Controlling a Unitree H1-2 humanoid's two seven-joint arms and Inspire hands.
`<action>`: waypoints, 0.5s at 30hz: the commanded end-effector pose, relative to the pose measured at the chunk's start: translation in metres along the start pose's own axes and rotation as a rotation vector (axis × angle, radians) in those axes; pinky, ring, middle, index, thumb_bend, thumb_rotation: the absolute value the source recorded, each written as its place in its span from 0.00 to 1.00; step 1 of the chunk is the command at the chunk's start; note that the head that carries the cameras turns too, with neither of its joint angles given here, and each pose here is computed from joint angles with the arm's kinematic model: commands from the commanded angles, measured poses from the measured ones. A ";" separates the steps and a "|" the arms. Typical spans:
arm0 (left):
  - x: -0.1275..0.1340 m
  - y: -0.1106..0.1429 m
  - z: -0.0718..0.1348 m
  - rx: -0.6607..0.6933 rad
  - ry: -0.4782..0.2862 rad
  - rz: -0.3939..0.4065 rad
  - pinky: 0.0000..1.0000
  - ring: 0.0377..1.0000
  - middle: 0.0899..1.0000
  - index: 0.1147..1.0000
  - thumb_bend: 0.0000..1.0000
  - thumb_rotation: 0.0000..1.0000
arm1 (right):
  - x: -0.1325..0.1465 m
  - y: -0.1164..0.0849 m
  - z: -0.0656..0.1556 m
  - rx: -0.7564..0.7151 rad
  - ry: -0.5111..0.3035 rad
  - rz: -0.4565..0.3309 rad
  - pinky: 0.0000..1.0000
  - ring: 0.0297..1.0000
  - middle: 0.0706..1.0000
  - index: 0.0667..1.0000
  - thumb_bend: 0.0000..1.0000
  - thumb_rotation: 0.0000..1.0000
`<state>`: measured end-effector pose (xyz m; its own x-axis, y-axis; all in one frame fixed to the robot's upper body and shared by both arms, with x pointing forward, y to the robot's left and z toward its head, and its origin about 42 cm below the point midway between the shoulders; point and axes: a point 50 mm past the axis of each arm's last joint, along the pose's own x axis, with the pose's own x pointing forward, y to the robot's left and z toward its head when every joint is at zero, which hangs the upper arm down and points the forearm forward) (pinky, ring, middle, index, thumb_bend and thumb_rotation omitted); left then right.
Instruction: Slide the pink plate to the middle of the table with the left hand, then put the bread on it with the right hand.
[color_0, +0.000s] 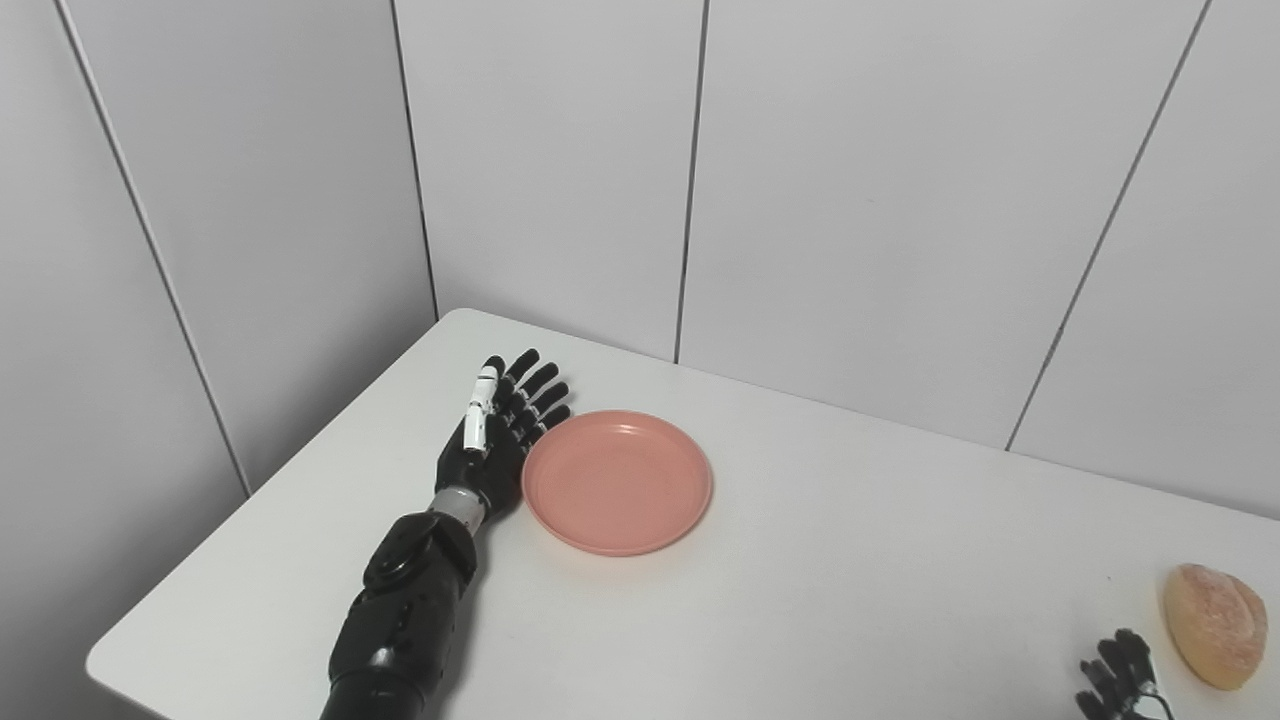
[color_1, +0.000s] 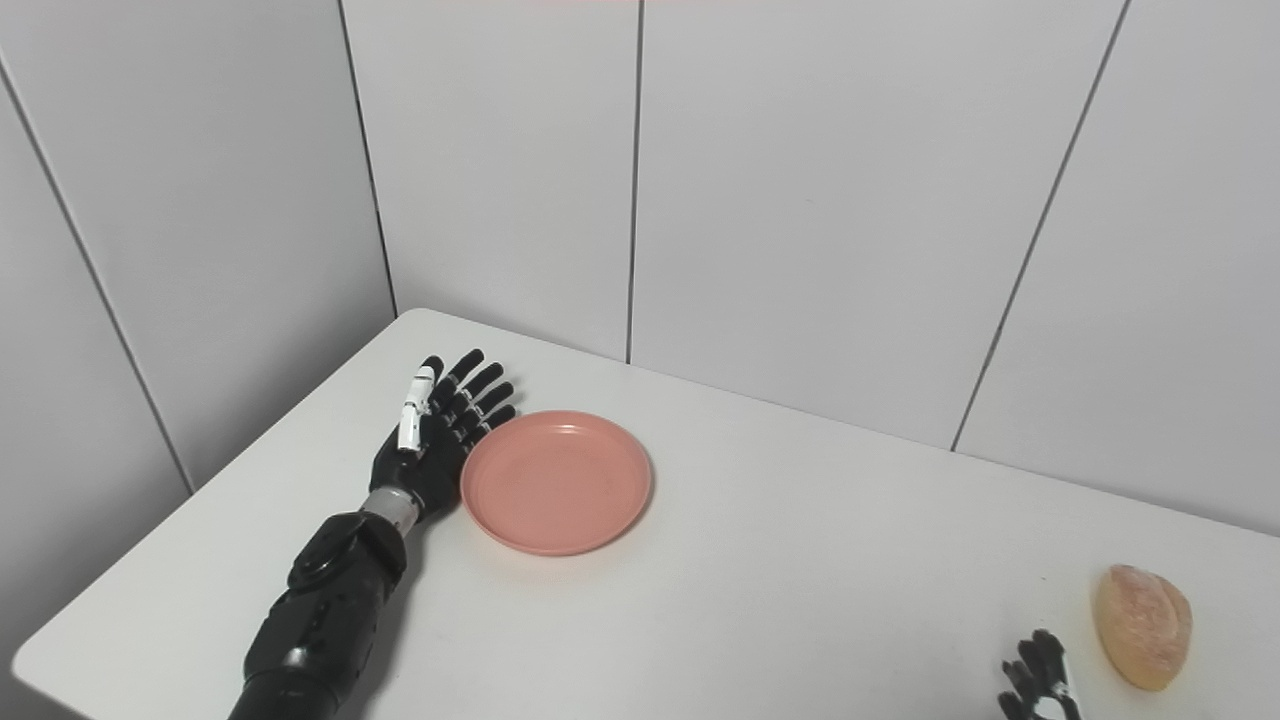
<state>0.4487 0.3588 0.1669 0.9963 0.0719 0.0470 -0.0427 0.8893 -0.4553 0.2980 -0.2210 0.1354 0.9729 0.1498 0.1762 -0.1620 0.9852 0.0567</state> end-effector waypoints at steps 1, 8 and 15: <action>-0.005 -0.007 -0.015 -0.017 0.080 0.010 0.89 0.88 0.88 0.87 0.39 1.00 | 0.008 0.002 0.011 0.009 -0.060 0.009 1.00 1.00 1.00 1.00 0.24 1.00; -0.010 -0.023 -0.028 -0.030 0.110 -0.003 0.88 0.87 0.86 0.84 0.38 1.00 | 0.008 0.003 0.009 -0.009 -0.069 0.010 1.00 1.00 1.00 1.00 0.26 1.00; -0.018 -0.041 -0.043 -0.046 0.148 -0.039 0.88 0.87 0.86 0.84 0.35 1.00 | 0.009 0.006 0.008 0.000 -0.071 0.008 1.00 1.00 1.00 1.00 0.25 1.00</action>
<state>0.4420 0.3119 0.1651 0.9996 -0.0048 0.0265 0.0170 0.8739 -0.4858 0.2987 -0.2161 0.1305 0.9754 0.1507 0.1609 -0.1627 0.9846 0.0644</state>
